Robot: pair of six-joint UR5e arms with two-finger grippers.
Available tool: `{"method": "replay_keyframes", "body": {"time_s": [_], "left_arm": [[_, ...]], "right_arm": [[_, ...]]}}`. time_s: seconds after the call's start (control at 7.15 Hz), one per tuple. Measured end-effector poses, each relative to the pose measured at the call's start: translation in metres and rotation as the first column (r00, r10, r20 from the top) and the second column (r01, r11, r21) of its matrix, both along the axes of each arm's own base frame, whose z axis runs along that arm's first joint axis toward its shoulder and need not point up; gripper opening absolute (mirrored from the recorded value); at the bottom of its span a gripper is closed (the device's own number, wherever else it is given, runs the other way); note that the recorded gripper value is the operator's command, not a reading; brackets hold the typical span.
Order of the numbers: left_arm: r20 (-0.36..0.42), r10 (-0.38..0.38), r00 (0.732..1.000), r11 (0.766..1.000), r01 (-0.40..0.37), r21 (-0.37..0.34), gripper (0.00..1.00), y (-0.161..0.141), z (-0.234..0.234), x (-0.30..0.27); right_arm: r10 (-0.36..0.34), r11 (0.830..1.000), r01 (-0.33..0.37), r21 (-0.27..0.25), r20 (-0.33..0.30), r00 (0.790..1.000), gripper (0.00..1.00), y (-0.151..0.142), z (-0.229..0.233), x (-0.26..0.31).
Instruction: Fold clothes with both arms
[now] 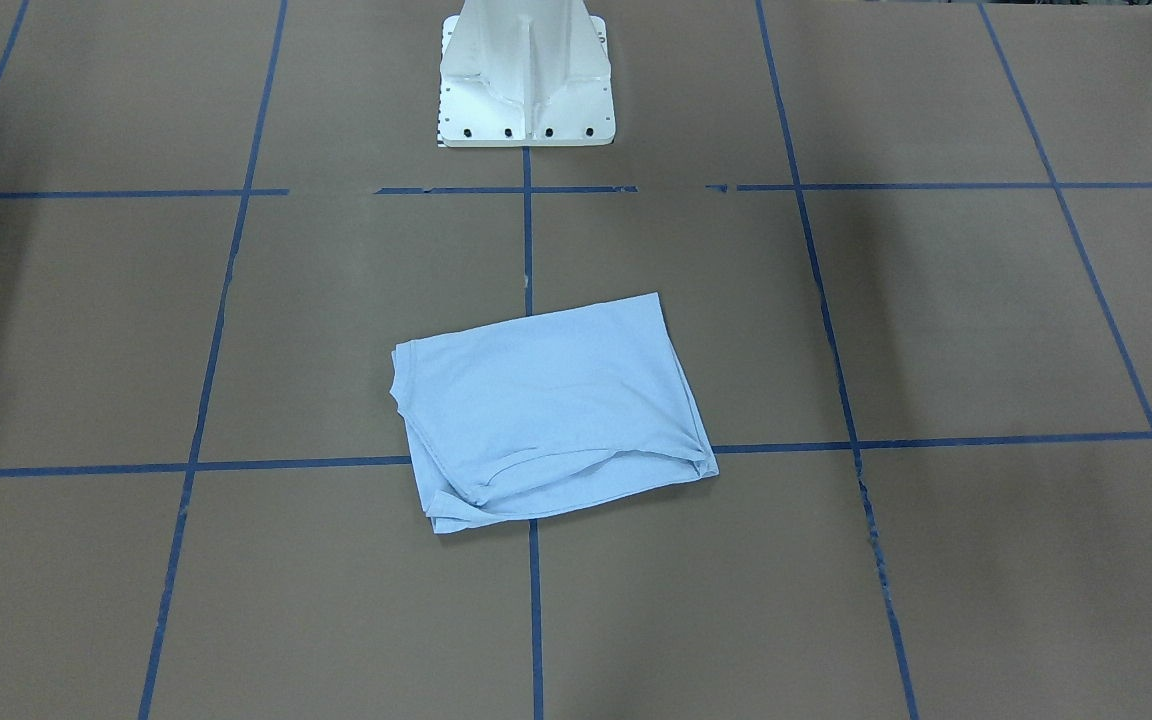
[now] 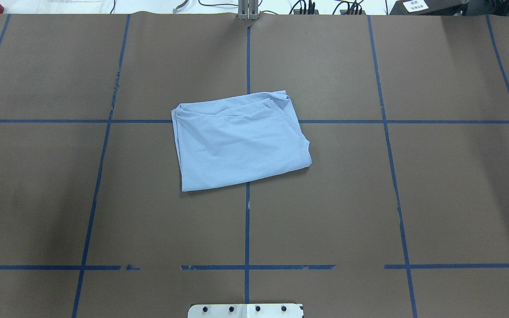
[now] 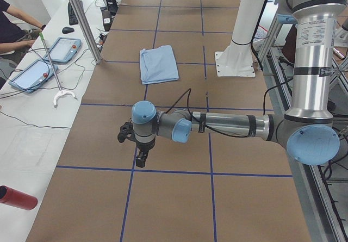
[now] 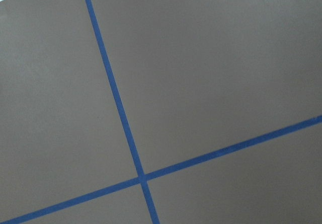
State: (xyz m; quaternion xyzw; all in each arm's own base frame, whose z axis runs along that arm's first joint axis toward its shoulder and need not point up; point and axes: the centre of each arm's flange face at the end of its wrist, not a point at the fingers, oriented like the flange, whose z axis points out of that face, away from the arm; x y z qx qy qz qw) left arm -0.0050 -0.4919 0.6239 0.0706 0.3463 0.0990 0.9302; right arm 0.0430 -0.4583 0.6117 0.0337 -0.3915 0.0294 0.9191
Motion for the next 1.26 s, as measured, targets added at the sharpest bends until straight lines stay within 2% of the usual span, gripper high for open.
{"method": "replay_keyframes", "body": {"time_s": [0.14,0.42,0.84,1.26], "left_arm": [[0.003,0.020,1.000,0.999,-0.020,-0.027,1.00,0.021,-0.005,-0.009],[0.008,0.049,0.999,0.999,-0.048,-0.012,1.00,0.041,0.000,-0.039],[-0.007,0.055,0.998,0.998,-0.055,-0.001,1.00,0.044,0.008,-0.051],[-0.038,0.052,0.998,0.999,-0.053,-0.001,1.00,0.045,0.006,-0.049]], "right_arm": [[0.008,1.000,-0.008,-0.018,0.020,1.000,1.00,0.007,0.001,-0.001],[0.011,0.999,-0.009,-0.051,0.039,0.999,1.00,0.018,0.012,-0.002],[0.014,0.997,-0.010,-0.081,0.041,0.999,1.00,0.022,0.026,-0.002],[0.046,0.996,-0.043,-0.080,0.039,0.998,1.00,0.031,0.025,0.012]]}}
